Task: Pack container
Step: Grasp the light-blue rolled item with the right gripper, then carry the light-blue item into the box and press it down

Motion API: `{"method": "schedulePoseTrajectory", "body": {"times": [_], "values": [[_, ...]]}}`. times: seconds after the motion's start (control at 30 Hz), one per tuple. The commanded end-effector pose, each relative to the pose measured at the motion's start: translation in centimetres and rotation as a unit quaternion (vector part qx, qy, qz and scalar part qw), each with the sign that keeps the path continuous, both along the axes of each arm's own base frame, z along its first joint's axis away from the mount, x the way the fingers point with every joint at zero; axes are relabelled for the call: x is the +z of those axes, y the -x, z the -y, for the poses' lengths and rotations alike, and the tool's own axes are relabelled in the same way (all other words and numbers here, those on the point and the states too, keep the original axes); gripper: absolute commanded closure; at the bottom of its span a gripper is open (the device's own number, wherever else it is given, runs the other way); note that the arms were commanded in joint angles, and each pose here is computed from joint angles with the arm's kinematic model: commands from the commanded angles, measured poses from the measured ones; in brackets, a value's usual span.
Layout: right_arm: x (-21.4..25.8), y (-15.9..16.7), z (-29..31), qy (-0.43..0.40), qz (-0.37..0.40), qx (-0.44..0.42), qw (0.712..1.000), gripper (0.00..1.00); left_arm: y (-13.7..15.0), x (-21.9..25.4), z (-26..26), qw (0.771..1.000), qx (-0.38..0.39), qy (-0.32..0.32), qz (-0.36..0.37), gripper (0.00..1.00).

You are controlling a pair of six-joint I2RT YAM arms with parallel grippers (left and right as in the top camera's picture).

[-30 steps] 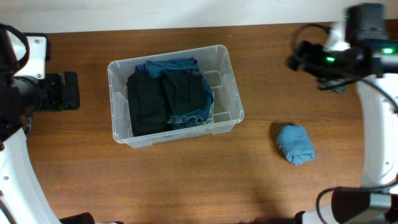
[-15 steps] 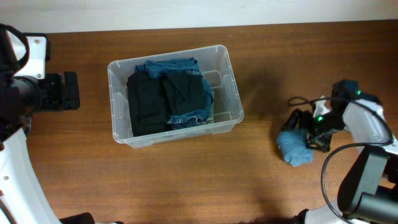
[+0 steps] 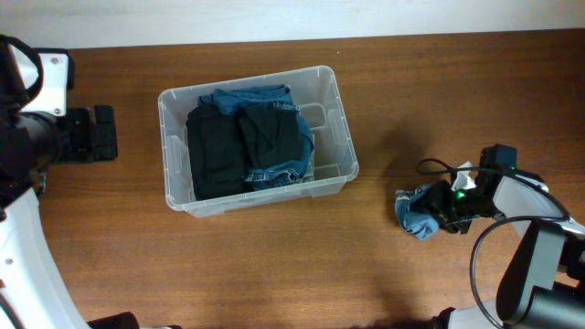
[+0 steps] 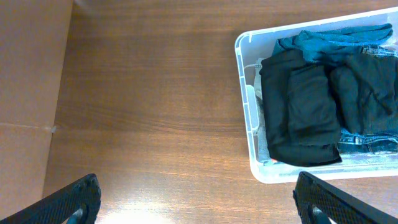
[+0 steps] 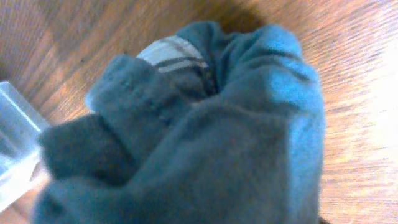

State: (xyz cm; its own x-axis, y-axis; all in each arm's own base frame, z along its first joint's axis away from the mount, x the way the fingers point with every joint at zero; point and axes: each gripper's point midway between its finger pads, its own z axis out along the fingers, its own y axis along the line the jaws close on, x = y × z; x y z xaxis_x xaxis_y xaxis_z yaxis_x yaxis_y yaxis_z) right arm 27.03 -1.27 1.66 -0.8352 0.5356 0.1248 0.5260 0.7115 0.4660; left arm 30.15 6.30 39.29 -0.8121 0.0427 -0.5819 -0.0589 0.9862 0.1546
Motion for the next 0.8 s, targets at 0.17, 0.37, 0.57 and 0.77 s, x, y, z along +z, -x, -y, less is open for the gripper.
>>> {"method": "schedulePoseTrajectory", "body": {"times": [0.17, 0.37, 0.57, 0.77], "values": [[16.1, -5.7, -6.8, -0.057, 0.209, 0.104, 0.971, 0.70, 0.3, 0.4, -0.1, 1.000, 0.007, 0.002, 0.008, 0.00], [31.9, -8.3, -22.4, -0.075, 0.488, 0.312, 0.811, 0.79, 0.3, 0.4, -0.1, 1.000, 0.007, 0.002, 0.008, 0.00], [29.0, -9.4, -33.9, -0.104, 0.527, 0.377, 0.755, 0.79, 0.3, 0.4, -0.1, 1.000, 0.007, 0.002, 0.008, 0.00], [14.0, -14.9, -36.0, -0.029, 0.408, 0.339, 0.847, 0.78, 0.3, 0.4, -0.1, 1.000, 0.007, 0.002, 0.008, 0.00]]}}
